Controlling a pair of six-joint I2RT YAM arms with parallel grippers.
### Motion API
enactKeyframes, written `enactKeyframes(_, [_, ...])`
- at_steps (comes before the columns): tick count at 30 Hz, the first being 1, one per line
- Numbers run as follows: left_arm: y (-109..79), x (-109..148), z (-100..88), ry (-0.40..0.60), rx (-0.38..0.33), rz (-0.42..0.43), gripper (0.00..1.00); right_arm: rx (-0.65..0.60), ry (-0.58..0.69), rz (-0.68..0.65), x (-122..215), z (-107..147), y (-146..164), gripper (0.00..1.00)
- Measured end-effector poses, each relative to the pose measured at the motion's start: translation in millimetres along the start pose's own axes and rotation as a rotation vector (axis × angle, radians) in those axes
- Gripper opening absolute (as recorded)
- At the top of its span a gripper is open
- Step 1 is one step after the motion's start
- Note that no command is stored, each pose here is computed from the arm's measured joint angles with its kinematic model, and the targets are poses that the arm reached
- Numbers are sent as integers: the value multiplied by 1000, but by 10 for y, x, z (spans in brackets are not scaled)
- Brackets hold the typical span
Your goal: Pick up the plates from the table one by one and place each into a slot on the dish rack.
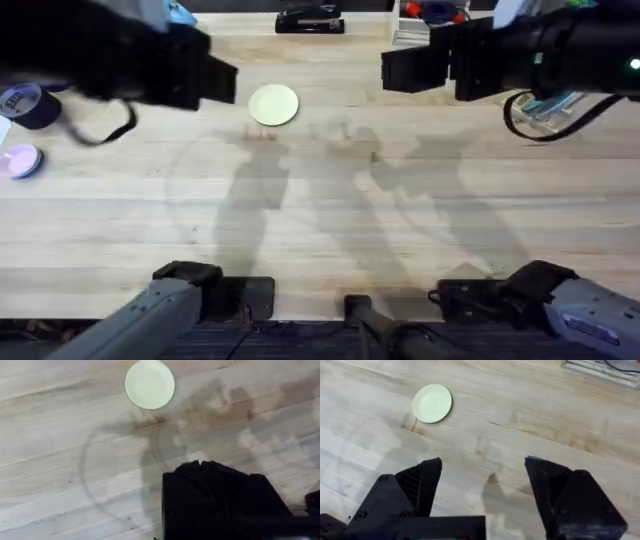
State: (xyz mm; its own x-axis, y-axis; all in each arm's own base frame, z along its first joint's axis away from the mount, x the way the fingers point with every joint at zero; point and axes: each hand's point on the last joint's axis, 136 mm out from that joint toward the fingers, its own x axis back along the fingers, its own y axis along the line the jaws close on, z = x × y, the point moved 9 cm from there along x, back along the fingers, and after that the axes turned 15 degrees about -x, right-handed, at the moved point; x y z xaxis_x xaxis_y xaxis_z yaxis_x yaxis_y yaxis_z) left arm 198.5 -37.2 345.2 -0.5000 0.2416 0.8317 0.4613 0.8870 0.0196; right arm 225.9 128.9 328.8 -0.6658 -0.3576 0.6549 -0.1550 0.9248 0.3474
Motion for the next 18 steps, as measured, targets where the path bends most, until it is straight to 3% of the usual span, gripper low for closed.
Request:
enactKeyframes(4, [119,-353,-152,66,15,26,42,0,0,0,0,0,0,992])
enactKeyframes(9, [291,-621,-286,54,61,64,42,0,0,0,0,0,0,992])
enactKeyframes(18, [681,-845,-227,39,186,184,42,0,0,0,0,0,0,992])
